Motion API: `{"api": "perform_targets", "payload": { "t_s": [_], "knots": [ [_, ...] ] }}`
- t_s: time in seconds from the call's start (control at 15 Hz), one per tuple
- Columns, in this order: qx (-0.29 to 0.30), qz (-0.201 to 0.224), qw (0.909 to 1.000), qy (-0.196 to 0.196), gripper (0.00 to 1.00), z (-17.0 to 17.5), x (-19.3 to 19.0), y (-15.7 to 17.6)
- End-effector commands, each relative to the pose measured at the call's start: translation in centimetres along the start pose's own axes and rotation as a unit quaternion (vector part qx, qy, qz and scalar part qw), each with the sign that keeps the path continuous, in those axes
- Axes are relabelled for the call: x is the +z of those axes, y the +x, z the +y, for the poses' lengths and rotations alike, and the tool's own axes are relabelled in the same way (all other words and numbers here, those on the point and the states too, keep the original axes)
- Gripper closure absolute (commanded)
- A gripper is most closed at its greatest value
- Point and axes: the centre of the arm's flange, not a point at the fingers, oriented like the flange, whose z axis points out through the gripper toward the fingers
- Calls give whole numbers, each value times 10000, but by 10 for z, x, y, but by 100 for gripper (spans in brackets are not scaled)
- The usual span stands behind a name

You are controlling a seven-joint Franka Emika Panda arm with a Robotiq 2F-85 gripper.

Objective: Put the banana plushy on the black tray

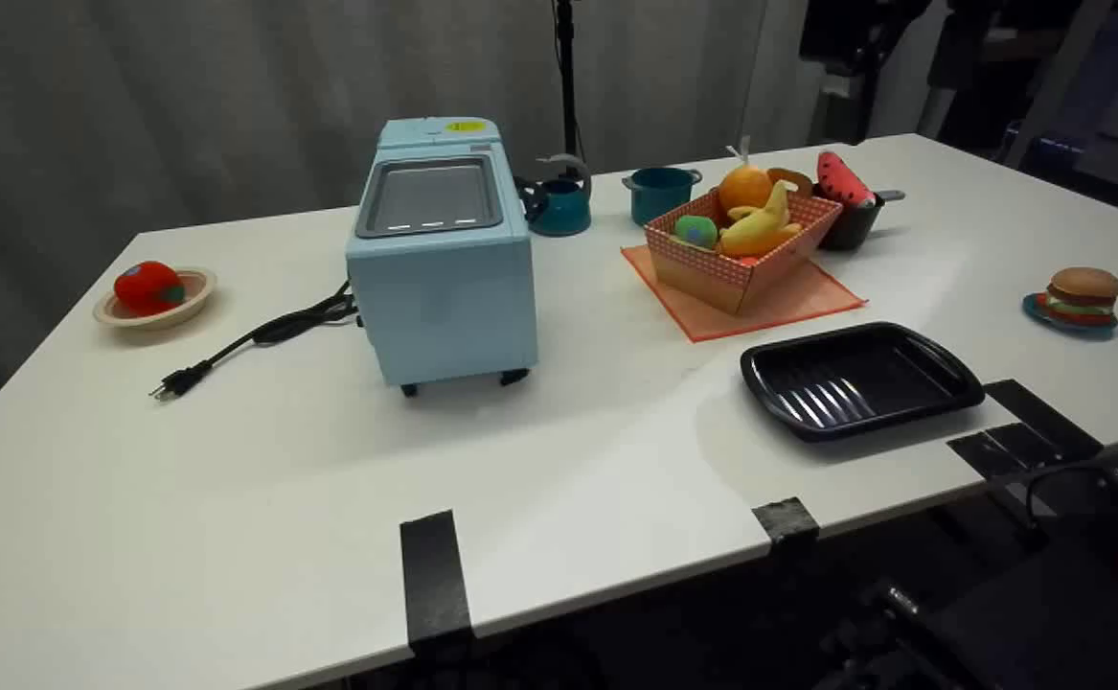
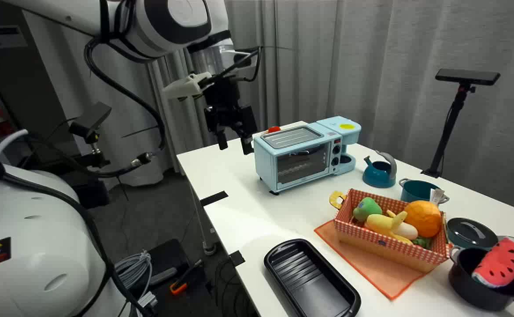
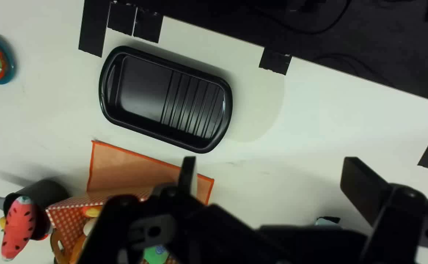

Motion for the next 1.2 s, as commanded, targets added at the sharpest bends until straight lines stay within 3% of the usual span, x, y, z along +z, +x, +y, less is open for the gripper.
{"api": "perform_targets", "payload": {
  "t_s": [0.0, 0.53, 0.8, 1.13],
  "knots": [
    [-1, -5, 10000, 0, 0, 0, 0, 0],
    [-16, -36, 10000, 88, 0, 3, 1, 3],
    [145, -103, 9991, 380, 0, 31, 6, 21],
    [467, -194, 9962, 713, 0, 90, 22, 64]
  ]
}}
